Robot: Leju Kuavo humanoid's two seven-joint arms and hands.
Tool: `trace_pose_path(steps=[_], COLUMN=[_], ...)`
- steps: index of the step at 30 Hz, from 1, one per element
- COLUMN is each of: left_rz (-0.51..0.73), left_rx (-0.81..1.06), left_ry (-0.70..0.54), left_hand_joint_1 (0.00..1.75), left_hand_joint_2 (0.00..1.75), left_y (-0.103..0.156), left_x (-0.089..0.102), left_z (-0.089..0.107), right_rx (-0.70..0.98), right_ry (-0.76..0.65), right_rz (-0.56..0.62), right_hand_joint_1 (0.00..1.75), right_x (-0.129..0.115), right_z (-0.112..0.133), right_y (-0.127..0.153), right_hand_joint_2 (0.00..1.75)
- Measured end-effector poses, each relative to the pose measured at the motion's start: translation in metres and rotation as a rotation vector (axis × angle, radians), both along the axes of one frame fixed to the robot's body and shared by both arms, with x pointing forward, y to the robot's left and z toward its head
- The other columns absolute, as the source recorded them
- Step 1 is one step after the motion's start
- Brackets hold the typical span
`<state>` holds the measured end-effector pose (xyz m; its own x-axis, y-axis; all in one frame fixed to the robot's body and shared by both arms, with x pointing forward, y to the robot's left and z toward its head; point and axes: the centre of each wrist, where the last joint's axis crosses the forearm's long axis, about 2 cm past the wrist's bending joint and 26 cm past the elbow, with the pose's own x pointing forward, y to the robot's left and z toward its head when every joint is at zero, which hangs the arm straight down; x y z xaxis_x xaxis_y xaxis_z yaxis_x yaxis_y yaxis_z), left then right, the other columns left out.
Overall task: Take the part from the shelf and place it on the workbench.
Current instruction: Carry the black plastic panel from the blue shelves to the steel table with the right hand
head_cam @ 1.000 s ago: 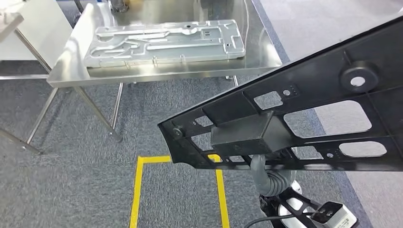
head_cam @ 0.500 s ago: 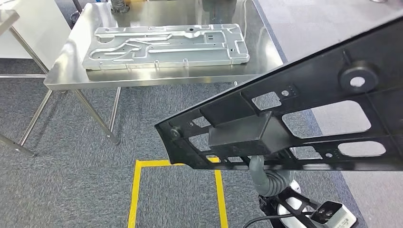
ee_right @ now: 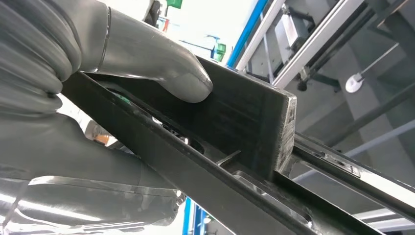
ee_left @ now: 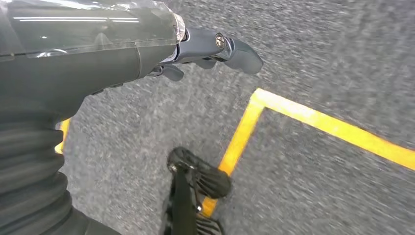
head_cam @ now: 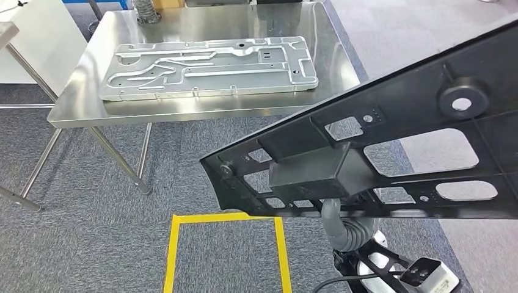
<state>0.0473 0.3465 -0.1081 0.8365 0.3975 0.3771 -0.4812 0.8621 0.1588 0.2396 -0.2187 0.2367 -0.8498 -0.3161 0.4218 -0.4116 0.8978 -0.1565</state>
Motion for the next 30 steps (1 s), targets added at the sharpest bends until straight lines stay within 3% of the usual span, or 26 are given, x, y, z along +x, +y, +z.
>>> trace_pose_path(steps=[30], left_rz=[0.02], left_rx=[-0.013], left_ry=[0.003], left_hand_joint_1=[0.0], left_hand_joint_2=[1.75], left_y=[-0.005], left_x=[-0.002], left_z=[-0.001], right_rx=[0.019], right_ry=[-0.015], right_rz=[0.007], right_hand_joint_1=[1.75], right_x=[0.011], right_z=[0.007], right_y=[-0.007], right_hand_joint_2=[1.75])
